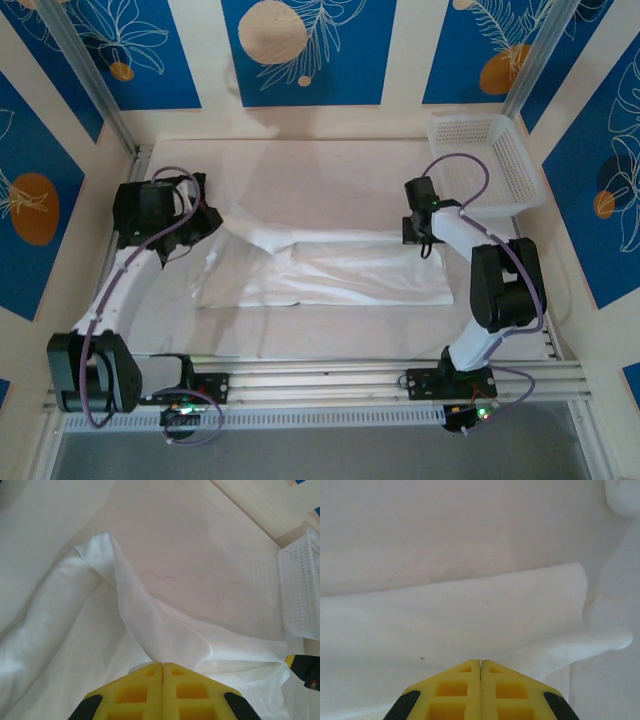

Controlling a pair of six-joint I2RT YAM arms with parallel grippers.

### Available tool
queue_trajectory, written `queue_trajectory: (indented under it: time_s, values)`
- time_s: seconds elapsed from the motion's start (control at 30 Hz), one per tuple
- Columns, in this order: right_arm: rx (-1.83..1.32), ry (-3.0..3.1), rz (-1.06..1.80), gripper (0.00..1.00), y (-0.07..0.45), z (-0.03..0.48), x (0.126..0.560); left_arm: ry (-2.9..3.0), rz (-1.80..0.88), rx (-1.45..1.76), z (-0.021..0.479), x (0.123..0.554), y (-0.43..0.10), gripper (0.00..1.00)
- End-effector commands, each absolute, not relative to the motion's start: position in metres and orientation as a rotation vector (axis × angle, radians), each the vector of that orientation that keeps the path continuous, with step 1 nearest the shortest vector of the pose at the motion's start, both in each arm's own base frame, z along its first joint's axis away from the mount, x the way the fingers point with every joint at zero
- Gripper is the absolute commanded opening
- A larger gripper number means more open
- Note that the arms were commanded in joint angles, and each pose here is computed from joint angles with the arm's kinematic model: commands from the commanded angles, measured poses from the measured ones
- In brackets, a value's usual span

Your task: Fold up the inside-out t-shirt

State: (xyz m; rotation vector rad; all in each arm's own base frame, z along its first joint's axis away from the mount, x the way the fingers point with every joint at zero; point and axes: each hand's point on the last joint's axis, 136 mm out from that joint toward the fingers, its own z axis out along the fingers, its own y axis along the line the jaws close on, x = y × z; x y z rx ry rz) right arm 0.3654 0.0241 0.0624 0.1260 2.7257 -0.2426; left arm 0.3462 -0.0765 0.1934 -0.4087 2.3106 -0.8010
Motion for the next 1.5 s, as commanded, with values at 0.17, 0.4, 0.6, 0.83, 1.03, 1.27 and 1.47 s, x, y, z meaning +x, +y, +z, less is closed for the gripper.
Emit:
queue_trajectory:
  time_s: [0.17,0.4,0.6,0.83,1.03,1.27,1.47]
  values:
    - [0.190,2.788,-0.235,0.02,0.026,0.052,0.330,2.397,-0.921,-0.481,0.172,0.301,-0.084,0.00]
    - [-0.235,2.533,-0.158,0.50,0.103,0.094,0.341,2.429,-0.993,-0.526,0.142,0.295,-0.091,0.00]
    - [-0.742,2.190,0.219,0.75,0.261,0.128,0.322,2.422,-0.982,-0.485,0.152,0.299,-0.090,0.00]
    - [-1.026,1.919,0.370,0.78,0.390,0.122,0.291,2.410,-1.014,-0.482,0.156,0.300,-0.093,0.00]
    - [-1.050,1.844,0.265,0.78,0.427,0.092,0.294,2.398,-1.029,-0.473,0.163,0.301,-0.095,0.00]
    - [-0.955,1.813,0.047,0.79,0.427,0.082,0.321,2.392,-1.029,-0.474,0.163,0.302,-0.095,0.00]
    - [-0.903,1.779,-0.077,0.53,0.415,0.090,0.331,2.392,-1.015,-0.477,0.164,0.303,-0.093,0.00]
